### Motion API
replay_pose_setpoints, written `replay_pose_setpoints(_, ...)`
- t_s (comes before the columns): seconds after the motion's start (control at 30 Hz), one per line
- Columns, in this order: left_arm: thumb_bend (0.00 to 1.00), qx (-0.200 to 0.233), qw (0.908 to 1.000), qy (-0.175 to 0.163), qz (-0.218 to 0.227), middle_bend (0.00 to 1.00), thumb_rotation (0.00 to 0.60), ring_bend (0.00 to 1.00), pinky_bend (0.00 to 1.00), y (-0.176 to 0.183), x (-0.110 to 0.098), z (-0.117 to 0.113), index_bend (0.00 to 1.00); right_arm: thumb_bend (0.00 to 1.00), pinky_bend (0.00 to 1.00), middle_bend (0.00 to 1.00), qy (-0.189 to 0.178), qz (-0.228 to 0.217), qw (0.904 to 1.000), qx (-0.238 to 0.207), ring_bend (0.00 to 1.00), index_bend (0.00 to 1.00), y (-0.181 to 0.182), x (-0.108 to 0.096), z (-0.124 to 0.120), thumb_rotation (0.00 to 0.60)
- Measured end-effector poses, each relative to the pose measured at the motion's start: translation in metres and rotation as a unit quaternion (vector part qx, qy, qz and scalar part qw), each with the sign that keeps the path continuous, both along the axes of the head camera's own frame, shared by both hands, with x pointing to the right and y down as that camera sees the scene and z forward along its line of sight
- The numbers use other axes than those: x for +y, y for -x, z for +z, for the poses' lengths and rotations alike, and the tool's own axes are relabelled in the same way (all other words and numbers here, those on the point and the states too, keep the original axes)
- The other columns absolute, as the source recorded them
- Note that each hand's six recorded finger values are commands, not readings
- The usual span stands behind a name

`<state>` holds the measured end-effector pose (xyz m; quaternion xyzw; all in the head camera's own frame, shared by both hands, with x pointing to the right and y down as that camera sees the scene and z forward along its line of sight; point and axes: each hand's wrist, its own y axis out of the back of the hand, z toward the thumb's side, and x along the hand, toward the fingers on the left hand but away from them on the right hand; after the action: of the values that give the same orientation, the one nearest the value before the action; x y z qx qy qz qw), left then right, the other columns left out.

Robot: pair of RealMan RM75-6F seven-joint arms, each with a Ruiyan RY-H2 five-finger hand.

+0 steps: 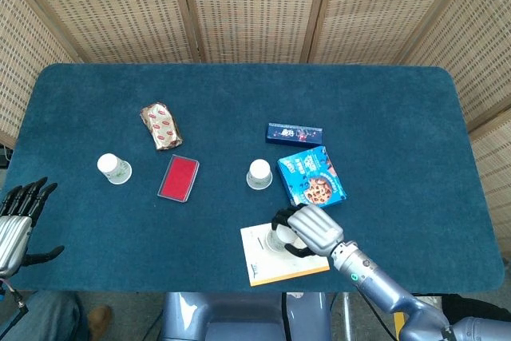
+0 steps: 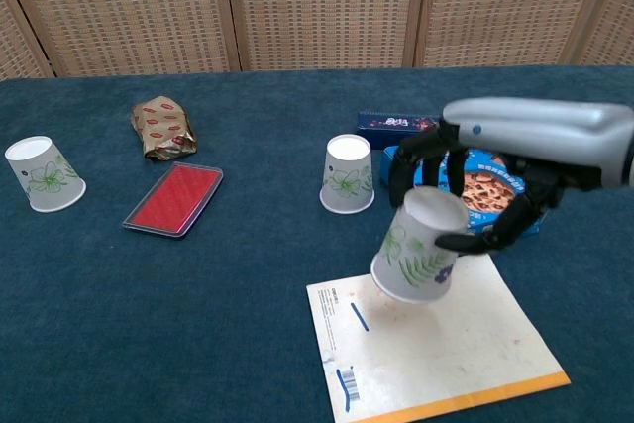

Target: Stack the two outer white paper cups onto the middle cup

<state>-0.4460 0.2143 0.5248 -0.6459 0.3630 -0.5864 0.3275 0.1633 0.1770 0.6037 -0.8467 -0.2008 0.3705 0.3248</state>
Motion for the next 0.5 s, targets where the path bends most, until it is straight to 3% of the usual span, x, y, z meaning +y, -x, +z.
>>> replay_pose_setpoints(0.2,0.0,-0.006,0.9998,0.008,-0.015,0.0,0.6,0.0,0.0,0.005,-0.007,0.007,0.0,0.51,0.47,0.47,-0.054,0.018,0.9983,-0.013,0.42,0.43,0.019,-0.054,-0.027,0.6)
replay_pose_setpoints(0.5,0.0,-0.014,0.9995,0.016,-0.022,0.0,0.6,0.0,0.0,0.006,-0.012,0.013,0.0,0.54,0.47,0.47,-0.063,0.033,0.9975,0.007,0.42,0.43,0.048,-0.109,-0.025,0.6)
